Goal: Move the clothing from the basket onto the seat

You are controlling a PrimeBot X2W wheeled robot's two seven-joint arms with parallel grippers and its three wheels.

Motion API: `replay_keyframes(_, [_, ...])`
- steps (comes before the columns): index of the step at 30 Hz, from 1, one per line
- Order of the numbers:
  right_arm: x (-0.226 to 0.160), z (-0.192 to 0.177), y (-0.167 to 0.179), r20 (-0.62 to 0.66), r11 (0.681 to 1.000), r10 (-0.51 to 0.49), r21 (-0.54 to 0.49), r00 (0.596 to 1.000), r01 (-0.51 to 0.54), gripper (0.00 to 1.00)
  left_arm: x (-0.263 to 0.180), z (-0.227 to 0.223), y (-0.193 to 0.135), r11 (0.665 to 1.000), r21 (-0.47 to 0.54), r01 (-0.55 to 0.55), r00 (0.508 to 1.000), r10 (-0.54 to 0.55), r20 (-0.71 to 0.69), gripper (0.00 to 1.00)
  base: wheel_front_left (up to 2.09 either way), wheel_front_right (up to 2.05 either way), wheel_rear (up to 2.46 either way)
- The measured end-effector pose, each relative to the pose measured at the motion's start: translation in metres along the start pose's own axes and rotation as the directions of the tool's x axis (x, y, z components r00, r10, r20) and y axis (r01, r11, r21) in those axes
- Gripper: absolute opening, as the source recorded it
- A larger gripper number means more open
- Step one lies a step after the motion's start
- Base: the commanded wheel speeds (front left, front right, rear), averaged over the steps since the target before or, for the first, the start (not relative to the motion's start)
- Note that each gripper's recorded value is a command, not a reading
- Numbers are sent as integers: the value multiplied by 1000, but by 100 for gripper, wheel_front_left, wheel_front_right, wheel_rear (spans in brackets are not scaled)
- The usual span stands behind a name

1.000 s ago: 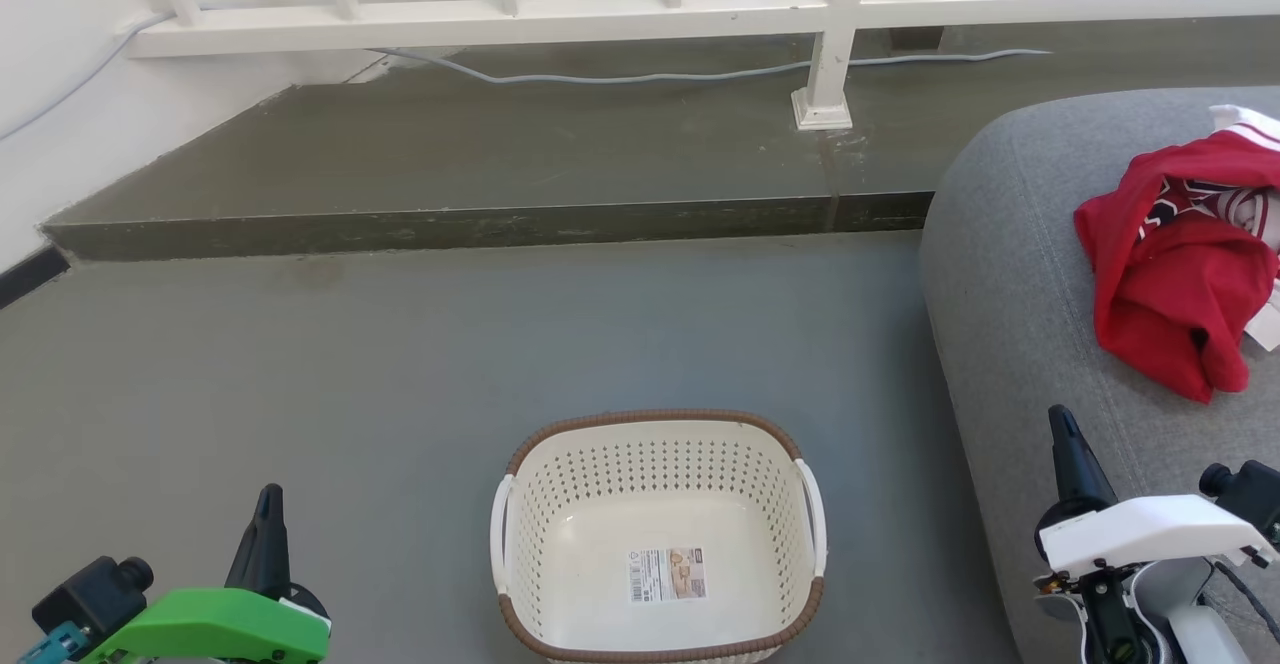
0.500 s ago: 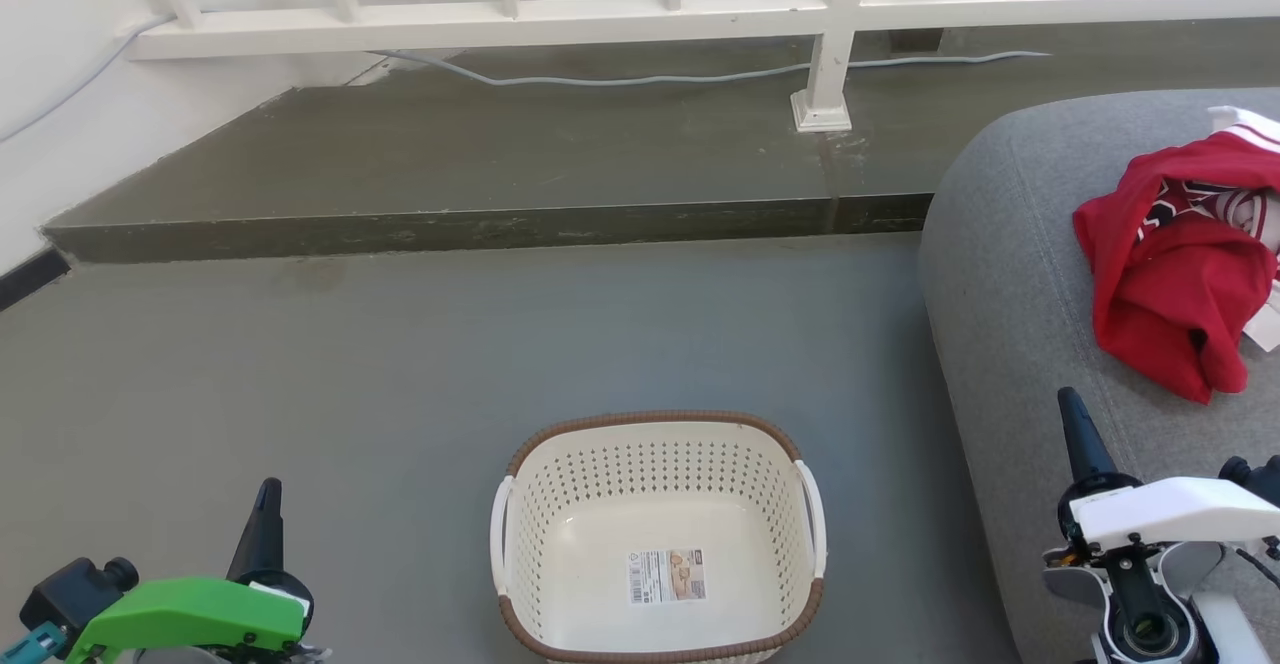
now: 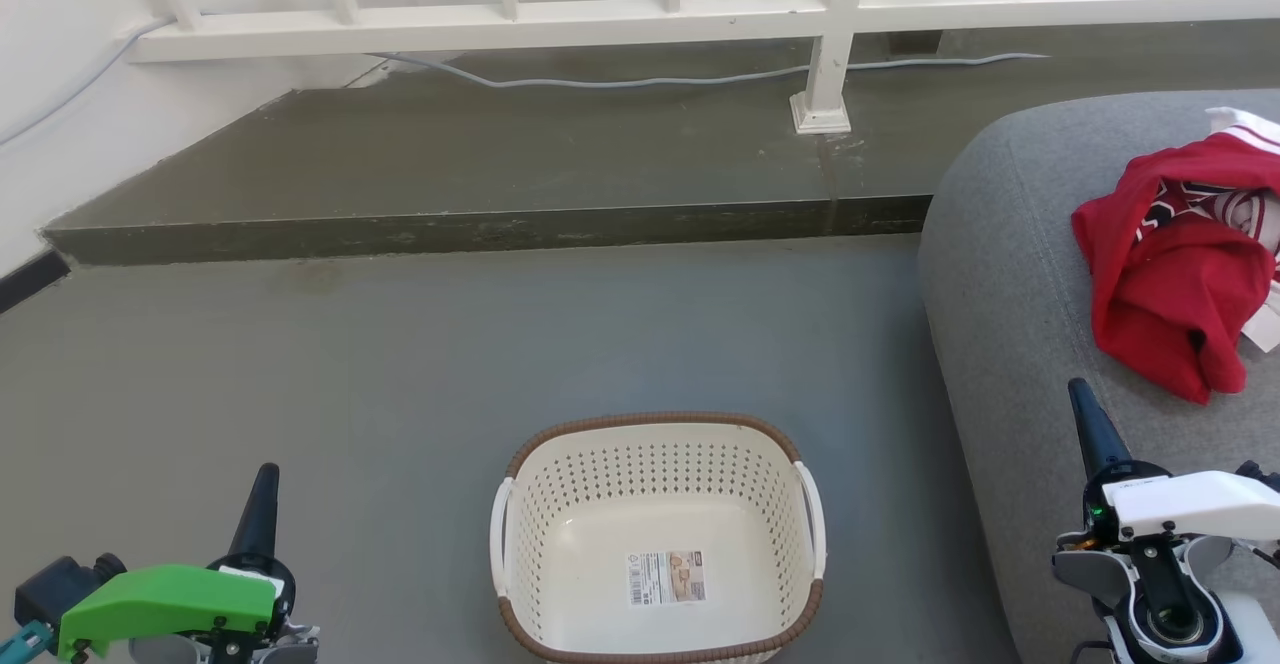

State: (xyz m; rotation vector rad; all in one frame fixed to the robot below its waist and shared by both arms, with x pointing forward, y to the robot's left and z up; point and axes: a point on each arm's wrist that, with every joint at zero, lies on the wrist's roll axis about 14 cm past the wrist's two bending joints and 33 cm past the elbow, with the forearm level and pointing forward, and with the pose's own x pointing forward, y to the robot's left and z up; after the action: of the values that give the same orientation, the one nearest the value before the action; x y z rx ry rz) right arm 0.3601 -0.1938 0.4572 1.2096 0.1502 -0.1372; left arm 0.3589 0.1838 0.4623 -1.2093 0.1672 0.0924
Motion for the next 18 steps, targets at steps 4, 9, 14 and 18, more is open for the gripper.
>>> replay_keyframes(4, [1, 2, 1, 0, 999, 9, 53, 1000, -9, 0, 0, -1, 2, 999, -54, -2, 1000, 2, -6, 0, 0, 0, 0])
replay_keyframes(9, [4, 6, 6, 8, 992, 28, 122, 1000, -28, 0, 4, 0, -6, 992, -126, 24, 1000, -25, 0, 0, 0, 0, 0])
replay_keyframes(14, [5, 8, 5, 8, 981, 32, 190, 999, -33, 0, 5, 3, -4, 982, -189, 25, 1000, -25, 3, 0, 0, 0, 0])
replay_keyframes(18, [7, 12, 10, 17, 969, 51, 241, 999, -53, 0, 7, 3, -8, 969, -244, 43, 999, -43, 3, 0, 0, 0, 0])
